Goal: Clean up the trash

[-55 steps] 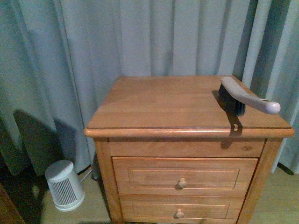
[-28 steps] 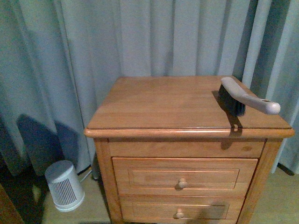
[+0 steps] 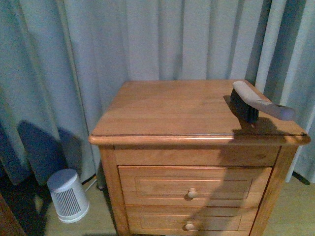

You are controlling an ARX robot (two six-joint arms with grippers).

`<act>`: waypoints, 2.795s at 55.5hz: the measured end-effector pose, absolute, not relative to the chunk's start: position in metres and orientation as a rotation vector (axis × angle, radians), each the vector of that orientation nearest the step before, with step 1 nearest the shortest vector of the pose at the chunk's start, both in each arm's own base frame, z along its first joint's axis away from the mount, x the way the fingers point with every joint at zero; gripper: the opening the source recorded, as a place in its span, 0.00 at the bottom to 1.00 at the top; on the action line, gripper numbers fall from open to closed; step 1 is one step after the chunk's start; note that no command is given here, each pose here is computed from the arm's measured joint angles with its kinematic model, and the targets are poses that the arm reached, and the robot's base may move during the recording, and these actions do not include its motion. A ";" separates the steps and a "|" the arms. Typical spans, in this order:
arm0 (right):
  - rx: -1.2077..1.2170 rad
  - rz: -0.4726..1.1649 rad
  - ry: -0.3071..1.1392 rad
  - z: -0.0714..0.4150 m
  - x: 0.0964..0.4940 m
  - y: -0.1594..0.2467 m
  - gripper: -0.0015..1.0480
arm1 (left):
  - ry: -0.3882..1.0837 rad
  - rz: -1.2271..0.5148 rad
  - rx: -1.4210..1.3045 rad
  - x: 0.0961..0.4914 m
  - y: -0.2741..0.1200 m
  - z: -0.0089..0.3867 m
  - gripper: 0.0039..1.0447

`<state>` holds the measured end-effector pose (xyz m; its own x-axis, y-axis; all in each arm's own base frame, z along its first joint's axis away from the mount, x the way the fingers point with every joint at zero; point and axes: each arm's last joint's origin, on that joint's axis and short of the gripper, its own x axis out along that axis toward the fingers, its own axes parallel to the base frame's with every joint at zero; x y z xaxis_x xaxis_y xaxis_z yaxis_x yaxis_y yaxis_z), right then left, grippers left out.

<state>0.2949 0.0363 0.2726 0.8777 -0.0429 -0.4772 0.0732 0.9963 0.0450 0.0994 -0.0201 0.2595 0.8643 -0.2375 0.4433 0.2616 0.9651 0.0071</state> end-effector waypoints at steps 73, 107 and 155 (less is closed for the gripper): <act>0.213 -0.039 0.790 0.199 0.409 0.113 0.54 | -0.457 -0.262 -0.056 0.099 -0.020 0.259 0.28; 0.095 -0.014 0.479 0.241 0.358 0.092 0.20 | -0.457 -0.263 -0.056 0.099 -0.020 0.259 0.28; 0.012 -0.150 -0.275 0.308 0.135 0.013 0.20 | -0.457 -0.263 -0.056 0.099 -0.020 0.259 0.28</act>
